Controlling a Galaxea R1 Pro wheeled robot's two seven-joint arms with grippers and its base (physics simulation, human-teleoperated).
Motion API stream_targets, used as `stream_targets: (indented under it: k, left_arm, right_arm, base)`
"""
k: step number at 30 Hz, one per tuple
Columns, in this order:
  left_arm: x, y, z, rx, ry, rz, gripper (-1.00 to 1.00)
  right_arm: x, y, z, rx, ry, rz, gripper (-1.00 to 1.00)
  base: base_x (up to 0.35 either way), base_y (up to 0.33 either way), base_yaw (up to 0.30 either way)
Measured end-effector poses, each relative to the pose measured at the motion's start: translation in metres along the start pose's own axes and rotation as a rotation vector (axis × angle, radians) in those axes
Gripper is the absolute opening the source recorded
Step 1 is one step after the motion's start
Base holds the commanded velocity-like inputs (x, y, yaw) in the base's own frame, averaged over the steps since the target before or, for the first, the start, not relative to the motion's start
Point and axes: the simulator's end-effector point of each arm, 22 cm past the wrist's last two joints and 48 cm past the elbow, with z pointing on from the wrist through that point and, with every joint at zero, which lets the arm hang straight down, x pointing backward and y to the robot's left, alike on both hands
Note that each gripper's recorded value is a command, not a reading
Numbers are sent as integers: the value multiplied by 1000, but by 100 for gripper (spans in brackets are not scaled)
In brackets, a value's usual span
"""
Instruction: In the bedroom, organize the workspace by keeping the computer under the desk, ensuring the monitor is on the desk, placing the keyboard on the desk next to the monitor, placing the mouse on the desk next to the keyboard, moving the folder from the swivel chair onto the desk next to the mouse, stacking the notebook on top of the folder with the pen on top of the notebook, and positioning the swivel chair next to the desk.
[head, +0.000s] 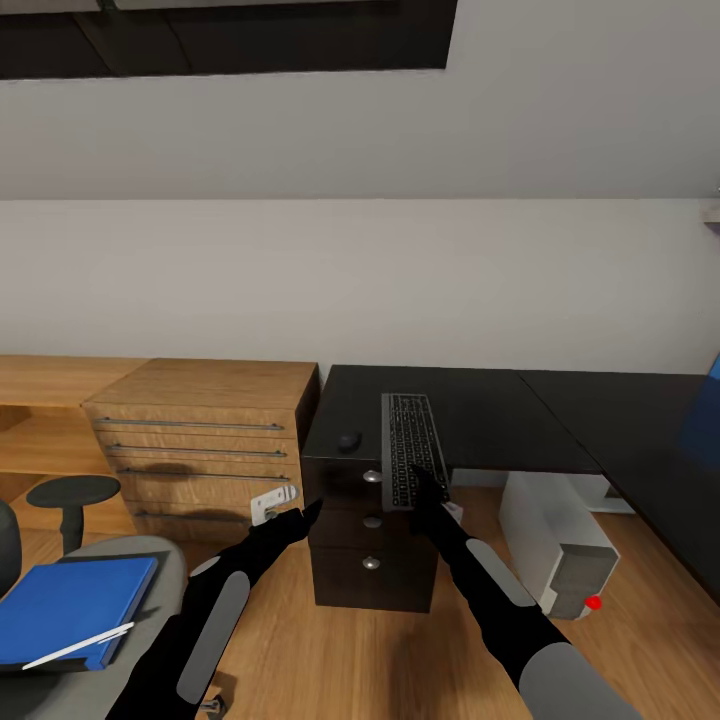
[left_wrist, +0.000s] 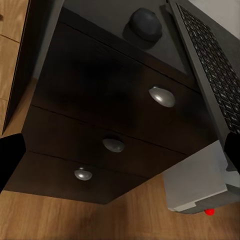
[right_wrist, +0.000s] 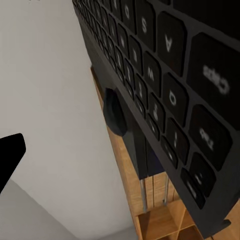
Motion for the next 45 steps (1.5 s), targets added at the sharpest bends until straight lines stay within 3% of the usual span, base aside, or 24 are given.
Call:
stream_targets:
  k: [13,45]
  left_arm:
    - [0,0,0,0,-1,0,100]
    - [0,1,1,-3,0,1,100]
  right_arm:
    - [0,-1,0,1,-1,0,100]
    - [-1,-5,0,9,-3,2,100]
  base:
    - [-60,0,0]
    - [-317,-29,0]
